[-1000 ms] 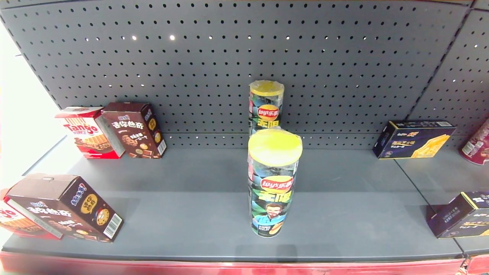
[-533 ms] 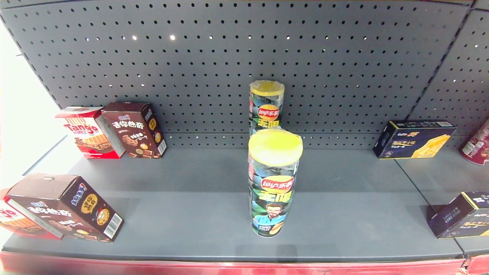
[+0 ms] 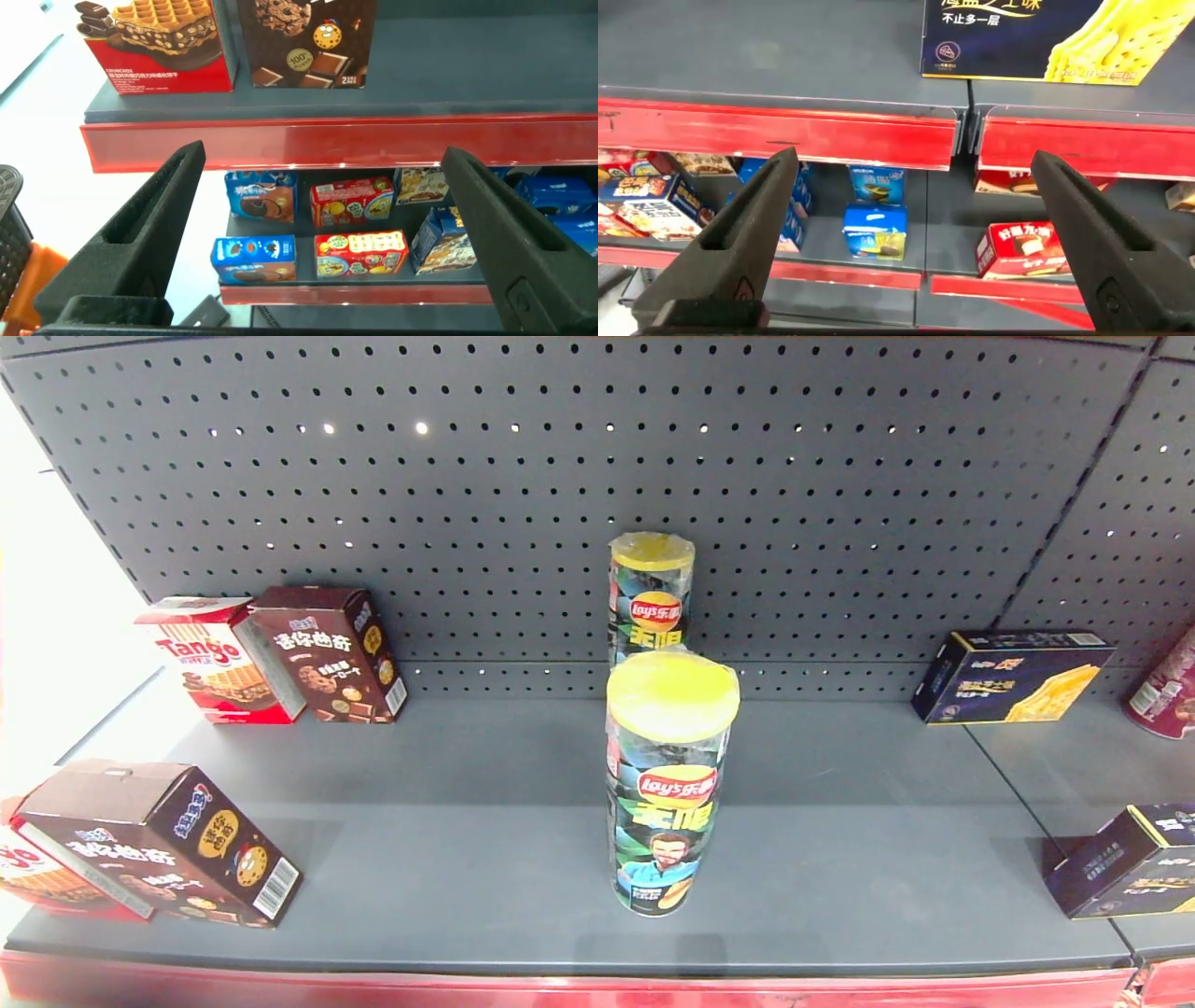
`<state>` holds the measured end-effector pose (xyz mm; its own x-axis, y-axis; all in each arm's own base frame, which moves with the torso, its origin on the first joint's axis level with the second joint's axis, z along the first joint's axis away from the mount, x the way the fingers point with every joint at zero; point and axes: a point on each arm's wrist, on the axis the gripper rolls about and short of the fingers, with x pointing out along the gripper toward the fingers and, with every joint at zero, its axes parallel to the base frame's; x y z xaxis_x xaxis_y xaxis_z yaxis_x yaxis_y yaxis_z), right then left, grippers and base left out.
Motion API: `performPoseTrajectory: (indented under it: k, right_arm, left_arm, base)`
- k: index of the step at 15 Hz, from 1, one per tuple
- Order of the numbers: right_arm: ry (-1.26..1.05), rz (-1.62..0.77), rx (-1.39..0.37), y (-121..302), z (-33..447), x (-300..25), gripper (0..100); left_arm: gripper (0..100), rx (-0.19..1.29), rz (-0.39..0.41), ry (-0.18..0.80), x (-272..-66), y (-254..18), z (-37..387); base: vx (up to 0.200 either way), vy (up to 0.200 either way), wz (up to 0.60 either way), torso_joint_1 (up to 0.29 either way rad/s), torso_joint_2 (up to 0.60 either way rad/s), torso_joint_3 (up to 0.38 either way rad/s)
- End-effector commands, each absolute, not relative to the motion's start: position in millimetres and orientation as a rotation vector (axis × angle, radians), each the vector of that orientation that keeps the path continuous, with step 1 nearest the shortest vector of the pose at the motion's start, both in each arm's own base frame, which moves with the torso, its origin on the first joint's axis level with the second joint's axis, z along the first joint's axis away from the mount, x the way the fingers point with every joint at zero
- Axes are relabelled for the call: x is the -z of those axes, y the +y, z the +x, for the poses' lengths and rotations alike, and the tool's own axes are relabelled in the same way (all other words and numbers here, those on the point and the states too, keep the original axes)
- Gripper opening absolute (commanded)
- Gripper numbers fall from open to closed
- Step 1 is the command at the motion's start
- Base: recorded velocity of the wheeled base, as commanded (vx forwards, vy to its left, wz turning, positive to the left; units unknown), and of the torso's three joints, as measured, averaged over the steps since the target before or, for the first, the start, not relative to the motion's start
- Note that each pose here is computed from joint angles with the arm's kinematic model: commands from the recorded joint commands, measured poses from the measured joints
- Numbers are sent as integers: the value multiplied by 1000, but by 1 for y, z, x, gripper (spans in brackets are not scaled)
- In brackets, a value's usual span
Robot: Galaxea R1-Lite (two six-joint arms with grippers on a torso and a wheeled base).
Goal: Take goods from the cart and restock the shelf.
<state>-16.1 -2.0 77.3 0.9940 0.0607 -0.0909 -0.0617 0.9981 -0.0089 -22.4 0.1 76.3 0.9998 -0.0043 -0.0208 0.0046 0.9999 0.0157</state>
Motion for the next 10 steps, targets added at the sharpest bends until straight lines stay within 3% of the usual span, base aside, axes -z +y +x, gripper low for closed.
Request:
performPoseTrajectory:
  k: [1, 10]
  right_arm:
    - [83, -7, 24, -1, -17, -77, 100]
    - [5, 0, 26, -1, -23, -75, 100]
  left_arm:
    - [100, 5, 18, 20, -76, 0, -22]
    - [100, -1, 12, 9, -76, 0, -22]
  base:
    - [0, 0, 0, 0, 0, 0]
    - [0, 0, 0, 0, 0, 0]
